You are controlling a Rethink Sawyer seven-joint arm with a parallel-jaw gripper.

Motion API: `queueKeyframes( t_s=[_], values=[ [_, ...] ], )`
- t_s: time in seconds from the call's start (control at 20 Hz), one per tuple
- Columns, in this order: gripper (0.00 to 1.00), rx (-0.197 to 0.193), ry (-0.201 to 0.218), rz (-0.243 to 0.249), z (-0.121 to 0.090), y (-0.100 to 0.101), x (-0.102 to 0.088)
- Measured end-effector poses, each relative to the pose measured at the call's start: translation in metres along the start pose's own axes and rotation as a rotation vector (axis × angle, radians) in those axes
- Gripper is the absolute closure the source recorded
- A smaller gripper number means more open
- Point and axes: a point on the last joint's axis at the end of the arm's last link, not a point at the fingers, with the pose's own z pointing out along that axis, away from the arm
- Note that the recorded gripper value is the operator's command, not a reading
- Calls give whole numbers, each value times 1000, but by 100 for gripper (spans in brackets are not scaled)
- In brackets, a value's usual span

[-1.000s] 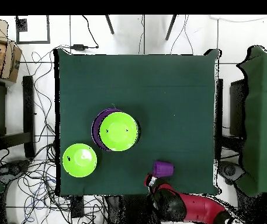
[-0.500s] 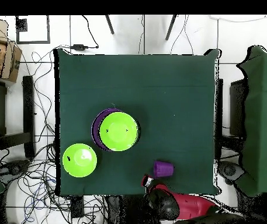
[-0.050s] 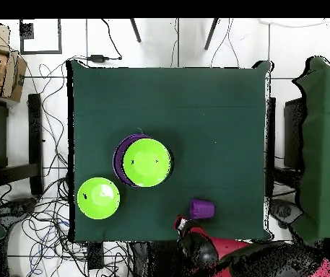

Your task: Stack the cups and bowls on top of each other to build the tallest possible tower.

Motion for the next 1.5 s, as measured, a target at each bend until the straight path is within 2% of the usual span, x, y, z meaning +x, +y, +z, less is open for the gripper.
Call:
queueKeyframes(
  t_s=[0.25, 0.6, 0.9, 1.5],
  values=[
    [0, -7, 2, 1, 7, 0, 0],
    [0, -22, 18, 6, 3, 3, -12],
    [0, -6, 33, -25, -12, 12, -31],
    [0, 16, 20, -61, -41, 30, -73]
  ],
)
